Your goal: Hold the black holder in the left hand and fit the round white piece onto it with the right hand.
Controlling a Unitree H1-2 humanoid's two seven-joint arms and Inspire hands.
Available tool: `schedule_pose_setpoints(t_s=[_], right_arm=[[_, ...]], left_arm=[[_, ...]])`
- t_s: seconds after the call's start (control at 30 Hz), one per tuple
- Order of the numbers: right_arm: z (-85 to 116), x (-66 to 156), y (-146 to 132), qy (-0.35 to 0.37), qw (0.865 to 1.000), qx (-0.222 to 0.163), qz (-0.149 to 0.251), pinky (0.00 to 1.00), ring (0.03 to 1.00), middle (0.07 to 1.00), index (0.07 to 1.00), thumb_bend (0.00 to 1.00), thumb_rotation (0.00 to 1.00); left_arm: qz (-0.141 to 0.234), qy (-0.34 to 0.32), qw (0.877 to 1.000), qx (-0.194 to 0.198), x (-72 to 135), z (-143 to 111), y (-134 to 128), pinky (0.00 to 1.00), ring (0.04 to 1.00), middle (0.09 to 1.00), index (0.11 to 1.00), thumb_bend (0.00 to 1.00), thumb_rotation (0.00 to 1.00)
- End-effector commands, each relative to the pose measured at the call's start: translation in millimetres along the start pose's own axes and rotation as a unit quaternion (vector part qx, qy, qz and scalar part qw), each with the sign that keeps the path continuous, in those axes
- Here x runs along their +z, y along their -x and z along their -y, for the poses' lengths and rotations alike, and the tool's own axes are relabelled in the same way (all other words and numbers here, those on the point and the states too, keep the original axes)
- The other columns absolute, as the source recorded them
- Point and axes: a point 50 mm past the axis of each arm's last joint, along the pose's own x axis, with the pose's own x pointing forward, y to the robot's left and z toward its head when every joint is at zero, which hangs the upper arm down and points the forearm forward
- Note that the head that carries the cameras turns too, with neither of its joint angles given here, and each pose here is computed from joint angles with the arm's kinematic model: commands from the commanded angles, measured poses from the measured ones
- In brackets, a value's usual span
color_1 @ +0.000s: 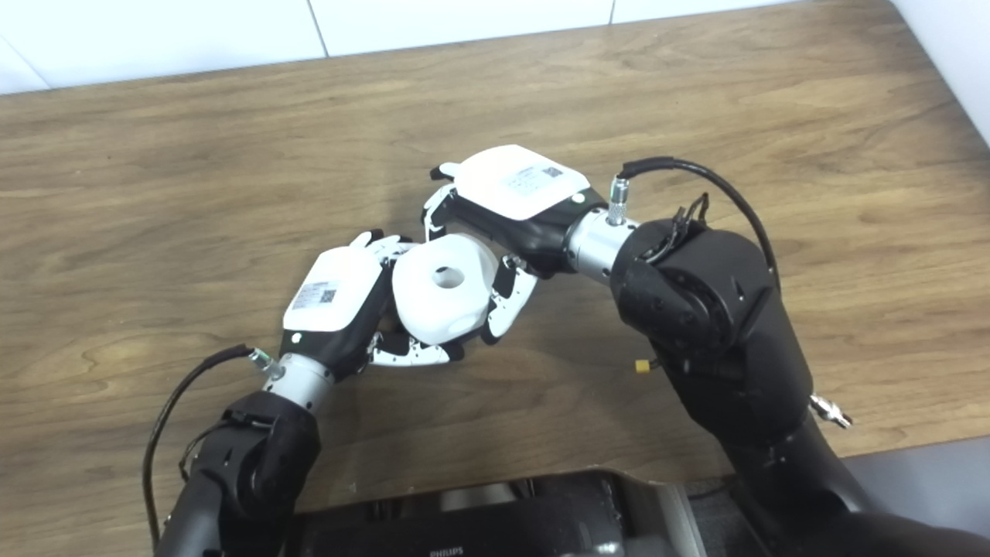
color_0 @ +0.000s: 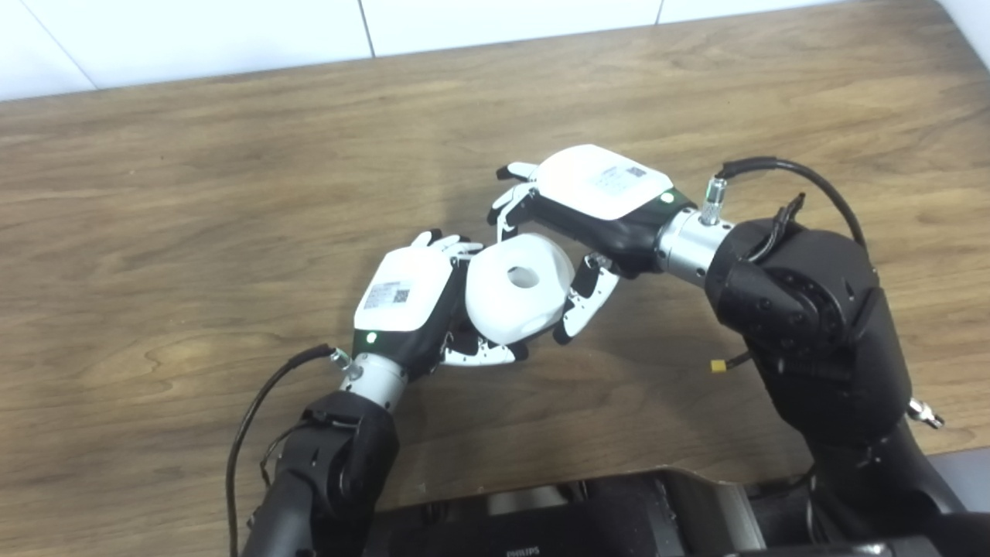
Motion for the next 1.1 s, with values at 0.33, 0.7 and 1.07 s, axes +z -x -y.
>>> schedule_pose_setpoints(t_s=[0.33, 0.7, 1.07], right_arm=[[3.0, 12.0, -2.2, 0.027, 0.999, -0.017, 0.019, 0.91, 0.962, 0.809, 0.484, 0.52, 0.14], [2.5, 14.8, -5.9, 0.017, 0.999, -0.03, 0.025, 0.9, 0.959, 0.805, 0.485, 0.52, 0.14], [9.8, 10.3, -5.8, 0.031, 0.999, -0.027, 0.014, 0.9, 0.96, 0.816, 0.485, 0.52, 0.14]], left_arm=[[0.019, -0.004, 1.0, 0.015, 8.6, -8.2, -2.7, 0.97, 0.88, 0.804, 0.489, 0.52, 0.06], [0.018, -0.002, 1.0, 0.013, 8.7, -7.3, -2.7, 0.97, 0.881, 0.805, 0.488, 0.52, 0.06], [0.019, -0.003, 1.0, 0.013, 8.2, -7.2, -2.2, 0.96, 0.878, 0.805, 0.489, 0.52, 0.06]])
